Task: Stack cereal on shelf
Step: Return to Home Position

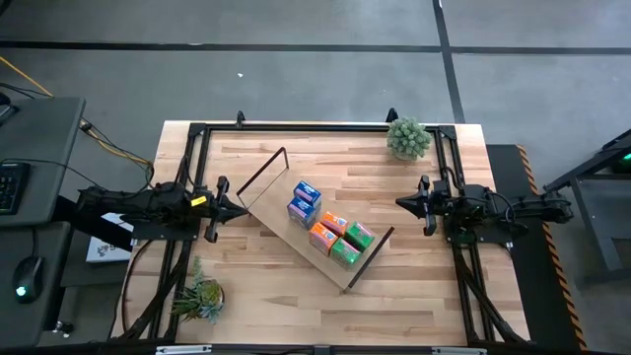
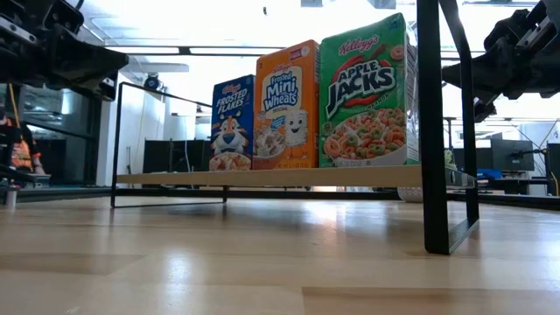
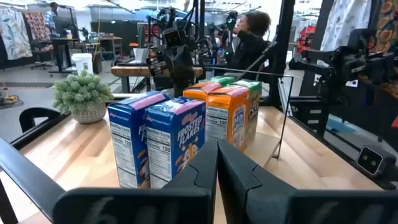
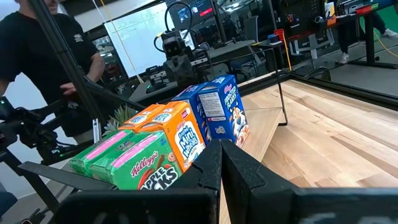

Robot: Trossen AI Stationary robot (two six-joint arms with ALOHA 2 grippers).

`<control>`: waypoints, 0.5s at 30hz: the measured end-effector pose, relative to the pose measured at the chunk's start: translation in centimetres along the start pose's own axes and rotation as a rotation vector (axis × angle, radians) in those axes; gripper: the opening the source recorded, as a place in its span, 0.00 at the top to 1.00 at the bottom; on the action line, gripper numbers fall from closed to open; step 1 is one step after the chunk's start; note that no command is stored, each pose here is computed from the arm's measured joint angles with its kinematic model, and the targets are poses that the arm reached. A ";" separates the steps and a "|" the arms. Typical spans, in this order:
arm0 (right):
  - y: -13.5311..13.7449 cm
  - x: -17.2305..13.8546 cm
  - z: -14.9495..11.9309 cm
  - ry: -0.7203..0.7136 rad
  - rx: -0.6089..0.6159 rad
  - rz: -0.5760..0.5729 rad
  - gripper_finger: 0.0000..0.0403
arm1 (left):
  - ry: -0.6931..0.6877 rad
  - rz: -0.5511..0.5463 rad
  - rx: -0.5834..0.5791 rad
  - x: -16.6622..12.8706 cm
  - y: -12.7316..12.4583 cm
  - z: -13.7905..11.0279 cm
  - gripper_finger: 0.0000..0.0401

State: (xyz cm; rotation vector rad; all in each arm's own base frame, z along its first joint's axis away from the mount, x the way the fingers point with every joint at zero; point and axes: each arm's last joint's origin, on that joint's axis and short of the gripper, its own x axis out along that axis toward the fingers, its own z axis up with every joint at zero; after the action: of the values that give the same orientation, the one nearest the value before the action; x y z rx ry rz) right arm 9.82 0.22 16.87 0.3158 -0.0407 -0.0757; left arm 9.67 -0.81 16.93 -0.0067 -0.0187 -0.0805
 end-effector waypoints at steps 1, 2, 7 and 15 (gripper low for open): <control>0.0 0.0 0.0 0.000 0.000 0.000 1.00 | 0.001 0.000 0.000 0.0 0.0 0.0 0.99; 0.0 0.0 0.0 0.000 0.000 0.000 1.00 | 0.009 0.000 0.000 0.0 0.0 -0.1 0.99; 0.0 0.0 0.0 0.000 0.000 0.000 1.00 | 0.014 0.000 0.000 0.1 0.0 -0.1 0.99; 0.0 0.0 0.0 0.000 0.000 0.000 1.00 | 0.014 0.000 0.000 0.1 0.0 -0.1 0.99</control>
State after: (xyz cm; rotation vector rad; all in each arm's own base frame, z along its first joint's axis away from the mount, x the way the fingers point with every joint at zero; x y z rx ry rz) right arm 9.82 0.22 16.88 0.3159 -0.0409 -0.0756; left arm 9.73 -0.81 16.81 -0.0061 -0.0045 -0.0801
